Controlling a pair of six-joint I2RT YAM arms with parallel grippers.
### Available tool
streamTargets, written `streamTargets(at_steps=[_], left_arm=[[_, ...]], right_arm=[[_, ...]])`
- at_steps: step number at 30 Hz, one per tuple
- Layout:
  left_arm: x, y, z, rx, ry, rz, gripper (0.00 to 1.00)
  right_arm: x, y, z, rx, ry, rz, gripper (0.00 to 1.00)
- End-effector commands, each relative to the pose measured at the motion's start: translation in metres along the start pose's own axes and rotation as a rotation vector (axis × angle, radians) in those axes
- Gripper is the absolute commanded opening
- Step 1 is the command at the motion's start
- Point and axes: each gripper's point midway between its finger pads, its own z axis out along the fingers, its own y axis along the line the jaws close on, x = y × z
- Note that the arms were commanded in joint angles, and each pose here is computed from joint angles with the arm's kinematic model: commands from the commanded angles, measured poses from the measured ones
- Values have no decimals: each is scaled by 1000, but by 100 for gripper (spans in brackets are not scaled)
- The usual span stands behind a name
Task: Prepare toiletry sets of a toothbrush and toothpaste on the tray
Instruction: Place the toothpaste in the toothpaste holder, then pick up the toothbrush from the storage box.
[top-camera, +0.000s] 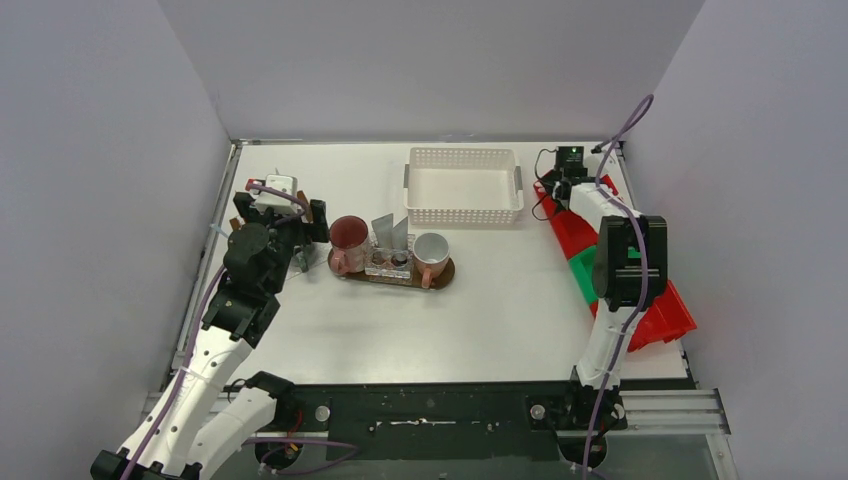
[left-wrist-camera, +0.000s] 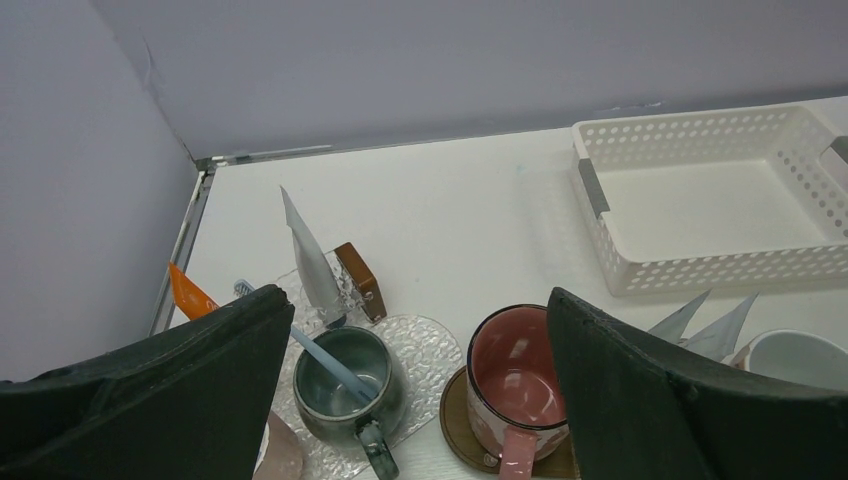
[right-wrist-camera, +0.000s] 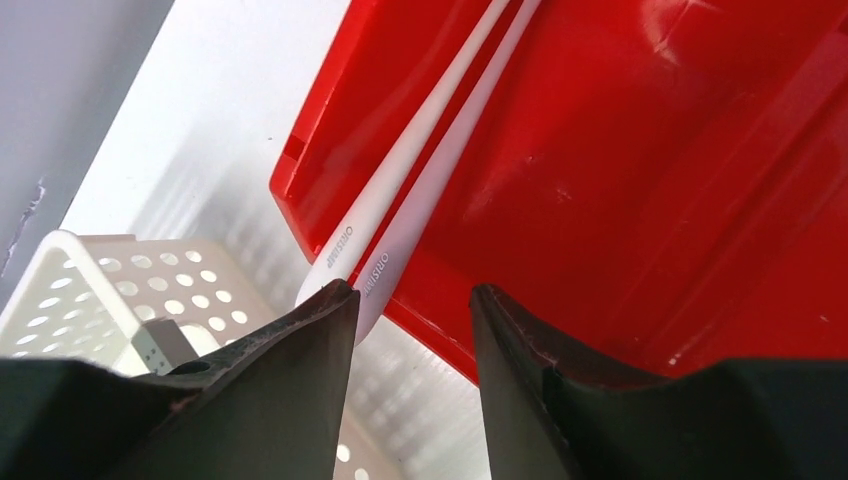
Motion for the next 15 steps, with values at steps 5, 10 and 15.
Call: streamTargets(at_steps=[5, 10, 15], left_arm=[[-17, 6, -2, -21, -69, -6, 96], [-17, 6, -1, -24, -71, -4, 96], [-16, 7, -1, -24, -71, -4, 95]], right_arm=[[-4, 10, 17, -6, -5, 81, 45], [4, 8, 25, -6, 20, 89, 43], [13, 6, 31, -3, 41, 114, 43]])
